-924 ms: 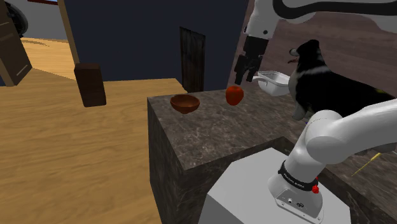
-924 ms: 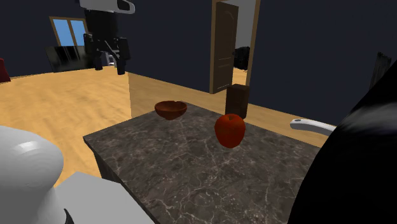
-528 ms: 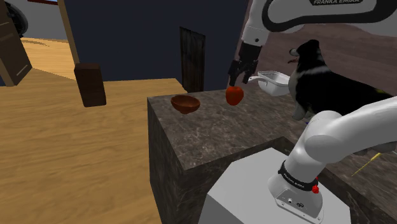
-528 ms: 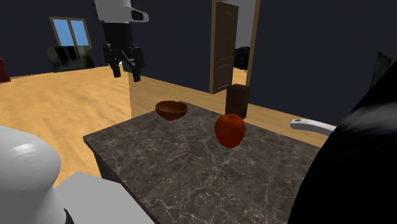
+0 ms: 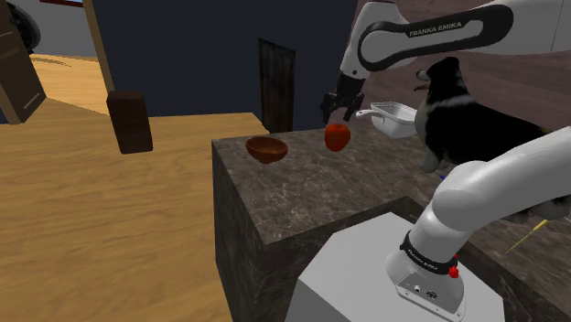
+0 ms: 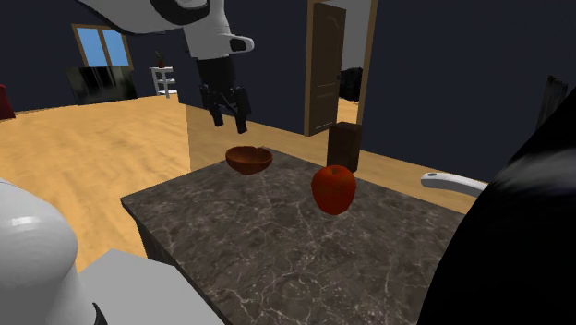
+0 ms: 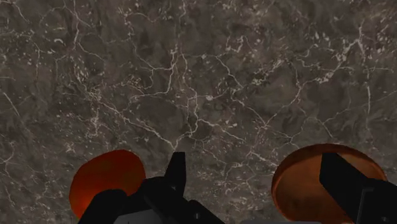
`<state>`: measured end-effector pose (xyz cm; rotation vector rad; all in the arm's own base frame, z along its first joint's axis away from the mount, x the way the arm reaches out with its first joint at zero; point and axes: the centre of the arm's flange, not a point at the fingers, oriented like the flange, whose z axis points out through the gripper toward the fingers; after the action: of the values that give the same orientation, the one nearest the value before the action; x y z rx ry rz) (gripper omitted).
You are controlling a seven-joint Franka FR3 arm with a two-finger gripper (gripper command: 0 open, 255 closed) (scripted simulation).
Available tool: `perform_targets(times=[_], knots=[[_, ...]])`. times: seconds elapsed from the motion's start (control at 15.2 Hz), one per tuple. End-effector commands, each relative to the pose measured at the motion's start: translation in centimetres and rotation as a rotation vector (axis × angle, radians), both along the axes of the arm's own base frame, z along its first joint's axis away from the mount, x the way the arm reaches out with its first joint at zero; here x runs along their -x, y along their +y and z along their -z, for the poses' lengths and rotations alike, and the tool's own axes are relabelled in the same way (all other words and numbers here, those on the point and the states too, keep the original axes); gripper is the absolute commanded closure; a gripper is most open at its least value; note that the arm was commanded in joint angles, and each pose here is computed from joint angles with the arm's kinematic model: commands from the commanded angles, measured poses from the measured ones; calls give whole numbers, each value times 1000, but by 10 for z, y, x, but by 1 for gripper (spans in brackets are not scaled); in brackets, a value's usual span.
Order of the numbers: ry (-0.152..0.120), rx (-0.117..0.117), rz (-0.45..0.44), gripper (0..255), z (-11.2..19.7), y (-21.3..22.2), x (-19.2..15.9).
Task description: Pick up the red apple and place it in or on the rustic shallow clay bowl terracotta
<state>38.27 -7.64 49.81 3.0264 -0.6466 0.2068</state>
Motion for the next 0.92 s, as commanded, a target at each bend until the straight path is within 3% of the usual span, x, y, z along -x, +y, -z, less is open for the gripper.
perform_targets(times=[0.0, 0.86], knots=[[-25, 21, 56, 0, 8, -16, -10], [-172, 154, 410, 0, 54, -146, -44]])
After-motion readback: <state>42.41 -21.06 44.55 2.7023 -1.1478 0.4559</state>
